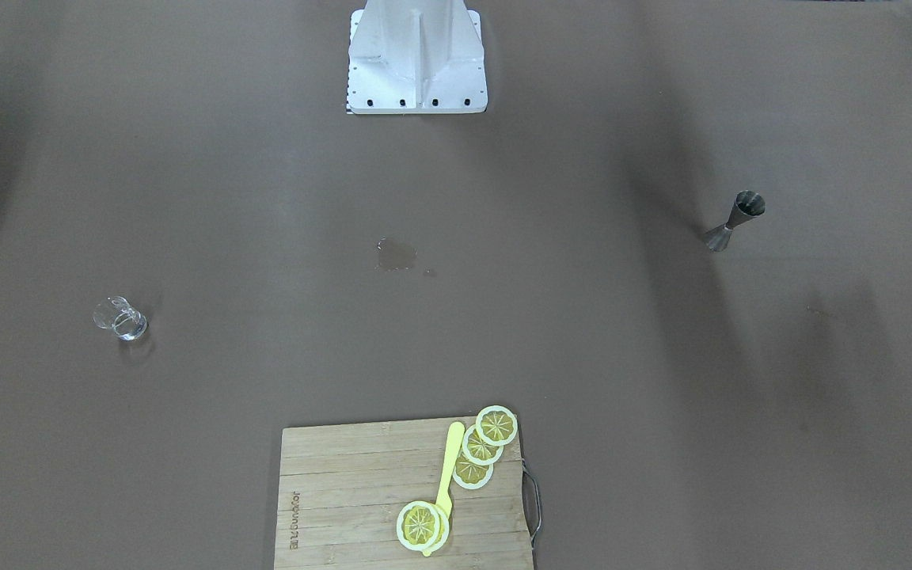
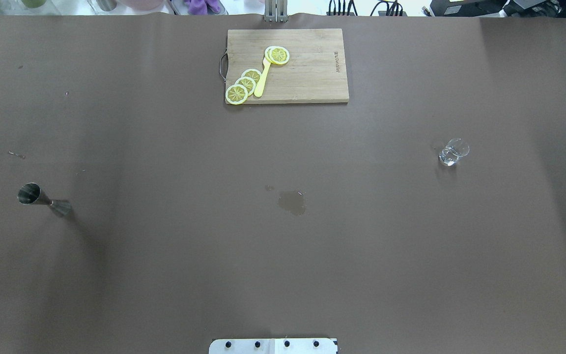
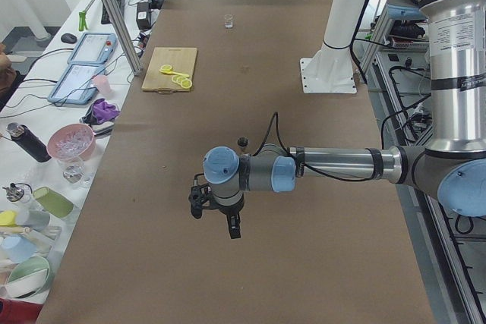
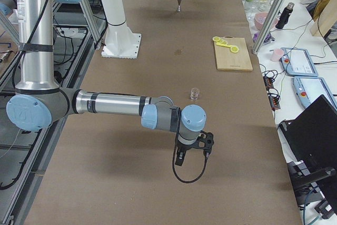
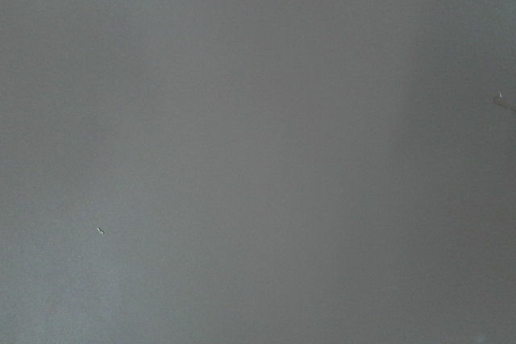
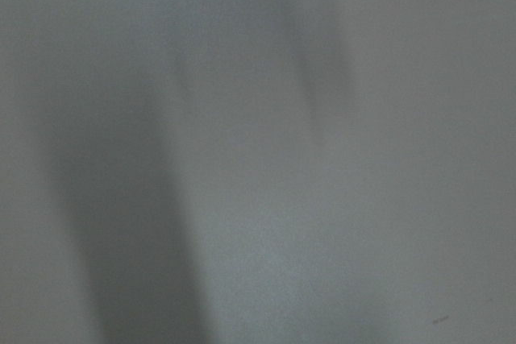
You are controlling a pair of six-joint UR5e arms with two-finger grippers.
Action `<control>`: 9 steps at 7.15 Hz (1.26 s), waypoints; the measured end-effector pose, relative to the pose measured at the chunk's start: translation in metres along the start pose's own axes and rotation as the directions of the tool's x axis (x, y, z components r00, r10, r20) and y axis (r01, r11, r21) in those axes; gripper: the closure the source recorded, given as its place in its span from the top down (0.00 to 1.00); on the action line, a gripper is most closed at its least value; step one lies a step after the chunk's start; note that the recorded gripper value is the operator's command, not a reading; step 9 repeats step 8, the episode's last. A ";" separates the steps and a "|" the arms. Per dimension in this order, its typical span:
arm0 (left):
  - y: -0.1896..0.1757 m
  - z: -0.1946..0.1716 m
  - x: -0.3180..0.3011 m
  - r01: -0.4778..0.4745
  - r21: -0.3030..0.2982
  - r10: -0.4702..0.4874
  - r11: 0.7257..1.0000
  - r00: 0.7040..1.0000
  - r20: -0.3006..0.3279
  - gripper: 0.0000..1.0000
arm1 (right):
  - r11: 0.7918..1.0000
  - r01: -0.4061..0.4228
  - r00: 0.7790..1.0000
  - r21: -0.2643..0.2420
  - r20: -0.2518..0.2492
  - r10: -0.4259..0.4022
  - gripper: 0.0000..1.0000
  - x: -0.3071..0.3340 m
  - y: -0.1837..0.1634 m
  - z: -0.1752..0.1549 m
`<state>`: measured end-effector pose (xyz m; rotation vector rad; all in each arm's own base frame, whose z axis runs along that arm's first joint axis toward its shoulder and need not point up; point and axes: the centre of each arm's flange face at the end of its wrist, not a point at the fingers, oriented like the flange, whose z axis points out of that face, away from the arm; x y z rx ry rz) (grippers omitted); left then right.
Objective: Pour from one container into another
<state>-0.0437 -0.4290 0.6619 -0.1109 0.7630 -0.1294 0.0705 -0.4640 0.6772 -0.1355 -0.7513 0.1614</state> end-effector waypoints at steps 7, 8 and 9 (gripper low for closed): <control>0.000 0.005 -0.004 0.009 -0.010 -0.009 1.000 1.000 0.000 0.99 | 1.000 0.007 1.000 0.009 -0.003 -0.007 1.00 -0.004 -0.004 -0.005; 0.000 0.004 -0.004 0.010 -0.009 -0.010 1.000 1.000 -0.001 0.99 | 1.000 0.007 1.000 0.009 -0.003 -0.007 1.00 -0.004 -0.004 -0.005; 0.000 0.004 -0.004 0.010 -0.009 -0.010 1.000 1.000 -0.001 0.99 | 1.000 0.007 1.000 0.009 -0.003 -0.007 1.00 -0.004 -0.004 -0.005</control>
